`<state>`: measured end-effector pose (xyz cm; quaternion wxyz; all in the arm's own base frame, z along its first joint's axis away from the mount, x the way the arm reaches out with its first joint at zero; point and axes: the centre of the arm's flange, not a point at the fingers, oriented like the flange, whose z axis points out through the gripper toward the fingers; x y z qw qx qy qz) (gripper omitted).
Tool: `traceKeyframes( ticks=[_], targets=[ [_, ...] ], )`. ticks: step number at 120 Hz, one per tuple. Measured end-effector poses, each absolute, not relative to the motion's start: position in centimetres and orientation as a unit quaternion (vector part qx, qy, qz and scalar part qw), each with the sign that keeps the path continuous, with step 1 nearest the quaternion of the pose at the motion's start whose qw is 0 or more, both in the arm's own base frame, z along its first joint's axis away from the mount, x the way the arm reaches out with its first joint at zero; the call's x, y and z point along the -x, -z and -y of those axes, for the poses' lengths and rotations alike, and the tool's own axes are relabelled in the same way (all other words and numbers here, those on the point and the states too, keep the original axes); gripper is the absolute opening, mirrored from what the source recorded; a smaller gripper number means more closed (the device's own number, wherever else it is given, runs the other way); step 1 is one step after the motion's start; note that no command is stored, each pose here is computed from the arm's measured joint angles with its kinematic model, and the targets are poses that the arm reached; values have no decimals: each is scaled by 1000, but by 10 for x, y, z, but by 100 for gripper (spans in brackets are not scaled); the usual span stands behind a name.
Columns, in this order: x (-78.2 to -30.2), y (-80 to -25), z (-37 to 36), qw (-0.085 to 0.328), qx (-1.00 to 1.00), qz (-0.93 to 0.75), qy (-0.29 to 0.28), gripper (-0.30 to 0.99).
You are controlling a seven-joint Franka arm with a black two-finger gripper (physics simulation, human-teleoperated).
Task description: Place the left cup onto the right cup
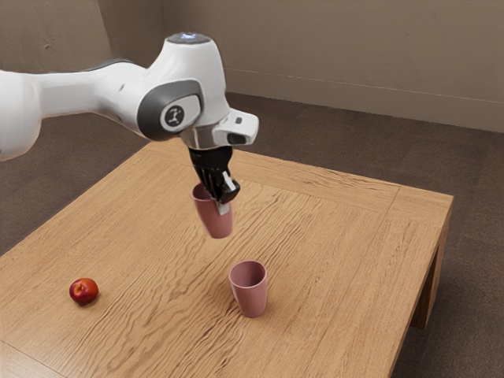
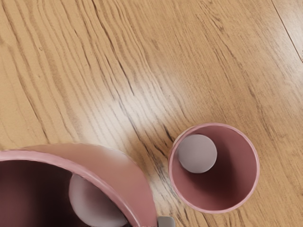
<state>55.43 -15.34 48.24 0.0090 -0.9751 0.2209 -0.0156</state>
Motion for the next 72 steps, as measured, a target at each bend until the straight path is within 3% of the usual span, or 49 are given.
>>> traceKeyframes(
  ticks=[72],
  targets=[
    [-523, -443, 220, 7, 973, -228, 24, -9]
  ],
)
